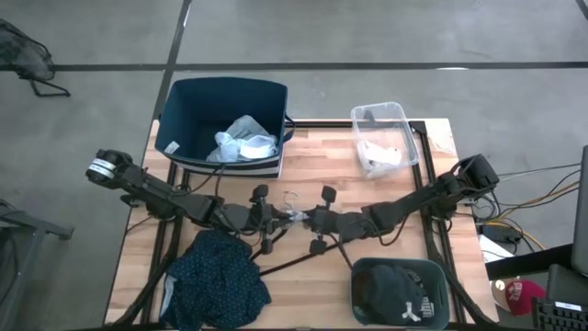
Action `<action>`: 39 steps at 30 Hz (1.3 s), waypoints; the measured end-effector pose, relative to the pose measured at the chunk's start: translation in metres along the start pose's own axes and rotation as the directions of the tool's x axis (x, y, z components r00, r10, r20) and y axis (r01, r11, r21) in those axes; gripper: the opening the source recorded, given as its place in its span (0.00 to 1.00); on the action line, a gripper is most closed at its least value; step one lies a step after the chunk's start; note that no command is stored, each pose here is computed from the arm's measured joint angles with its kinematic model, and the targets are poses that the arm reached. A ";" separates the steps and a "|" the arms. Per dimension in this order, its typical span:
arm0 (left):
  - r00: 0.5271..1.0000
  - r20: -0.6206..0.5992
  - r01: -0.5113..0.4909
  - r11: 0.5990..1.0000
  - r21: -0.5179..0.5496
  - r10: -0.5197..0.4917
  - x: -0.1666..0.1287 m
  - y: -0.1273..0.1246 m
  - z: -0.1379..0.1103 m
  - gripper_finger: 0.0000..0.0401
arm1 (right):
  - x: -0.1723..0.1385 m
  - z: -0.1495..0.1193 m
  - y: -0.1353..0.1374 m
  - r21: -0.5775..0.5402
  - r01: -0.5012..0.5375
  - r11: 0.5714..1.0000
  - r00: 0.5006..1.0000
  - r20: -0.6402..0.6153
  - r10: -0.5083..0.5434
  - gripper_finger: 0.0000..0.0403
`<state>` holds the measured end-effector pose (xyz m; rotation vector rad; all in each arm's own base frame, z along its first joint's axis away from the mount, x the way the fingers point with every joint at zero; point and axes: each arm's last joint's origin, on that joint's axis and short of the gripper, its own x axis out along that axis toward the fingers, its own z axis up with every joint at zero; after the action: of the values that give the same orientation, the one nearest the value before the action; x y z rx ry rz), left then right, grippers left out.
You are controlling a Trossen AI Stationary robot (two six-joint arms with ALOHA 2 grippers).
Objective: Pick & Place Cloths
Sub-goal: Put the gray sock into the transparent bin
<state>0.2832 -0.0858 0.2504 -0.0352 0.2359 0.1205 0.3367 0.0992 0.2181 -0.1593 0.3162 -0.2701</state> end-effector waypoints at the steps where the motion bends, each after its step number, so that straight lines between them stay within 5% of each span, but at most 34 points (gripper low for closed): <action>1: 1.000 -0.007 -0.003 1.000 0.003 0.003 0.000 0.000 -0.001 0.10 | -0.001 0.000 -0.001 0.003 0.010 1.000 1.000 -0.011 -0.010 0.04; 7: 0.999 -0.046 0.000 1.000 0.018 0.000 0.000 0.000 -0.005 0.11 | -0.020 0.001 -0.021 -0.015 0.278 0.961 0.954 -0.111 -0.278 0.03; 12: 0.998 -0.055 -0.004 1.000 0.010 0.004 0.000 0.000 -0.006 0.10 | -0.043 0.008 -0.041 -0.005 0.407 0.913 0.903 -0.151 -0.403 0.03; 19: 0.998 -0.056 -0.005 1.000 -0.006 0.005 0.000 0.000 -0.006 0.10 | -0.072 0.029 -0.081 0.013 0.628 0.778 0.775 -0.098 -0.624 0.03; 24: 0.998 -0.064 -0.007 1.000 -0.008 0.006 0.000 0.001 -0.007 0.10 | -0.080 0.027 -0.118 -0.068 0.778 0.624 0.614 -0.126 -0.779 0.04; 28: 0.997 -0.080 -0.010 1.000 -0.005 0.009 0.000 0.001 -0.009 0.10 | -0.083 0.022 -0.157 -0.059 0.832 0.551 0.530 -0.209 -0.822 0.03; 35: 0.996 -0.087 -0.012 1.000 -0.017 0.010 -0.001 0.001 -0.010 0.10 | -0.081 0.002 -0.227 0.079 0.806 0.586 0.552 -0.458 -0.697 0.09; 39: 0.996 -0.089 -0.012 1.000 -0.016 0.010 -0.001 0.001 -0.010 0.10 | -0.084 -0.012 -0.250 0.099 0.819 0.565 0.516 -0.556 -0.651 0.19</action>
<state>0.2800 -0.0852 0.2405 -0.0560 0.3239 0.1323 0.1966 -0.1157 0.2800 0.1526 0.6695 -1.2703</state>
